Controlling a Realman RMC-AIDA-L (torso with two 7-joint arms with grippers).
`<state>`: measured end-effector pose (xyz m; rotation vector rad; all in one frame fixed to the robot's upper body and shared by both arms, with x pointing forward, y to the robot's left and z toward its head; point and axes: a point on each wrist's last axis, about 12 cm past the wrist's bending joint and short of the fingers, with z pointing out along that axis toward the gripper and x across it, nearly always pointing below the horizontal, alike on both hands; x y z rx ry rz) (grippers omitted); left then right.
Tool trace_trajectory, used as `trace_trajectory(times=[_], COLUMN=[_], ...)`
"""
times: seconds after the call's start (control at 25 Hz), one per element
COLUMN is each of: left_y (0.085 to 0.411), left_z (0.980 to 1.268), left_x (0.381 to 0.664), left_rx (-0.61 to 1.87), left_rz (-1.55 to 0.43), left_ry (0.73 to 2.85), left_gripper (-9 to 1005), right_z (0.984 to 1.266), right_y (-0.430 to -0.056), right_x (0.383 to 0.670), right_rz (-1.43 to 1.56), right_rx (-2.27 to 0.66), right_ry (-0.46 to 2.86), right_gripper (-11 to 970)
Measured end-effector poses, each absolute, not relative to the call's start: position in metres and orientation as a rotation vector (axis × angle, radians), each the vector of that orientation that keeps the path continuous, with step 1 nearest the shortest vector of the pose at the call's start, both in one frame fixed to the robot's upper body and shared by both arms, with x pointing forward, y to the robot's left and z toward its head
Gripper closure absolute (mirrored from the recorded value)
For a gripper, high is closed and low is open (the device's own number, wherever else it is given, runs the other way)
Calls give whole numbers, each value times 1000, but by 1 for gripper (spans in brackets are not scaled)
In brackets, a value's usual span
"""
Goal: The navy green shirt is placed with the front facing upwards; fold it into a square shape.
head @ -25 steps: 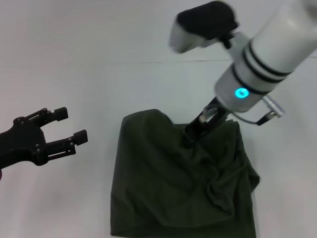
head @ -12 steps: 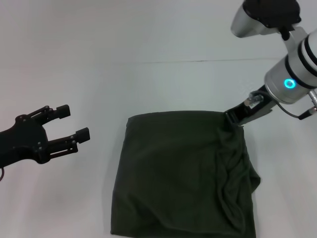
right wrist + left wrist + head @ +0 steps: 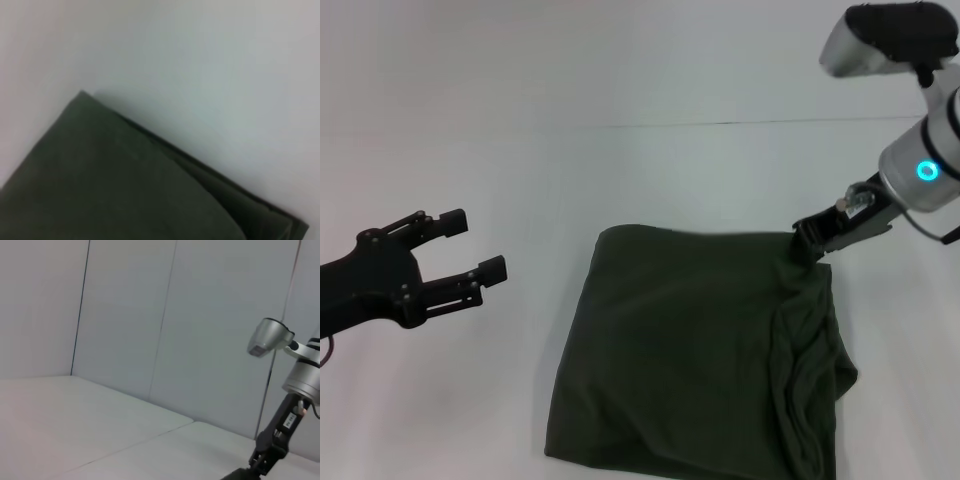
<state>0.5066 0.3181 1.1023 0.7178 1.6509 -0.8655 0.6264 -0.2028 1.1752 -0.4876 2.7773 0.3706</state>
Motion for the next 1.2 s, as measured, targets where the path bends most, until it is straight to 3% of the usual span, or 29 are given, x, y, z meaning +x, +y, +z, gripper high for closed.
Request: trace_trajectory(times=[0.2,0.4,0.64,1.2], left_y=[318,318,319,317], left_z=[1103,1104,1103,1104], left_x=[506,506,506,508], left_rx=[718,712,710,715], left_rz=[-870,-869,-869,-865], left_ry=[1644,1639,1640,1640], left_gripper=[109,108,109,108], right_z=[1187,1204,1209,1190], right_y=[-218,-227,-213,-181], right_x=[630,629,613,594], right_rz=[441,580,875,619], right_rx=[-425,-406,-526,-642], right_ry=[2742,2692,2681,3054], right_gripper=[724,537,258,262])
